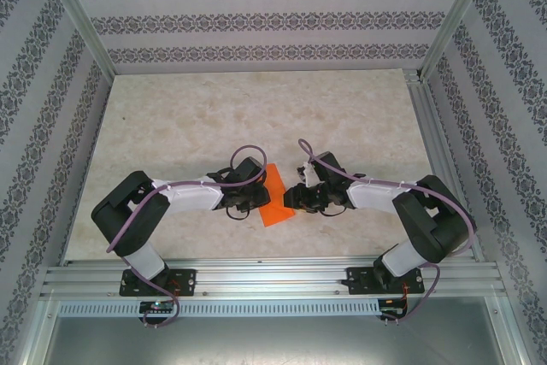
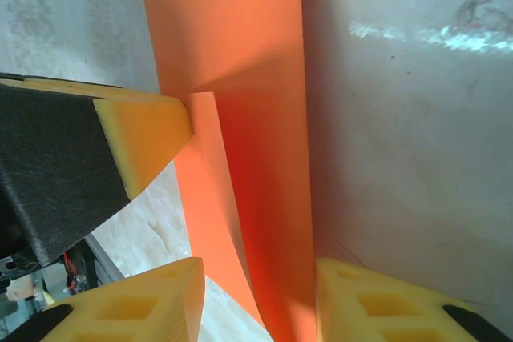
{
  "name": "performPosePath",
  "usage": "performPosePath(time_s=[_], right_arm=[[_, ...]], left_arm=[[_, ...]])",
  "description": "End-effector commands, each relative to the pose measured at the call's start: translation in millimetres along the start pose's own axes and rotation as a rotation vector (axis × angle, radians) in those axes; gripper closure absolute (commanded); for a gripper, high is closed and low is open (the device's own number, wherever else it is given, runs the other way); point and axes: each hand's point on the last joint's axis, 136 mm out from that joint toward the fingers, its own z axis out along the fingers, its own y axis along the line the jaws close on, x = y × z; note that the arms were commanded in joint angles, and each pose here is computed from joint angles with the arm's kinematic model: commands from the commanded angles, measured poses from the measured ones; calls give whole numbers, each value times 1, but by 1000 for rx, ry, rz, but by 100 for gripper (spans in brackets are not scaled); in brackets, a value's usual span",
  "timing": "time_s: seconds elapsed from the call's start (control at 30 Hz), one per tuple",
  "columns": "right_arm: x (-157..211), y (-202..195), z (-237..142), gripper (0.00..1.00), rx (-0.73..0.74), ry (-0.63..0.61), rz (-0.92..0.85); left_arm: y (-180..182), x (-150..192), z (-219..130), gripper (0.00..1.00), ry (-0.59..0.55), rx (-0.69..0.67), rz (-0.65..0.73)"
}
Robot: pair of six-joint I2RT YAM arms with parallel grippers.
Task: Fold a paper plane with a square sheet of paper (pick it up from the middle)
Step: Turn over the paper at the center of the table.
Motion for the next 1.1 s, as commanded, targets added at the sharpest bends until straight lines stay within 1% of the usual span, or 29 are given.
performPosePath(time_s=[0.0, 0.2, 0.27, 0.33, 0.4, 0.47, 0.53, 0.63, 0.77, 0.87, 0.97, 1.07], right_arm=[[0, 3, 4, 61, -37, 2, -4], [0, -1, 5, 62, -27, 2, 3], [0, 1, 4, 71, -35, -2, -5], [0, 3, 3, 72, -43, -1, -5], [-1, 3, 2, 78, -45, -1, -12], [0, 2, 1, 79, -38, -2, -16], [0, 2, 0, 88, -37, -3, -21], [-1, 5, -4, 93, -30, -11, -38], [-4, 6, -13, 96, 8, -32, -71], [-7, 6, -26, 99, 75, -48, -116], [-12, 7, -43, 100, 155, -76, -170], [-19, 2, -74, 100, 351, -101, -258]], left_arm=[[13, 4, 2, 79, 27, -56, -21], [12, 3, 1, 79, 22, -52, -21], [12, 3, 0, 79, 21, -53, -21], [11, 2, -1, 79, 18, -48, -21], [9, 1, -2, 78, 14, -40, -23], [7, 1, -3, 78, 12, -31, -20], [3, -1, -6, 77, 6, -17, -22], [-5, -4, -13, 76, -8, 11, -18], [-18, -11, -30, 72, -44, 52, -7], [-23, -18, -50, 67, -94, 66, -4], [-23, -28, -75, 62, -164, 66, -8], [-15, -37, -100, 58, -234, 50, -22]])
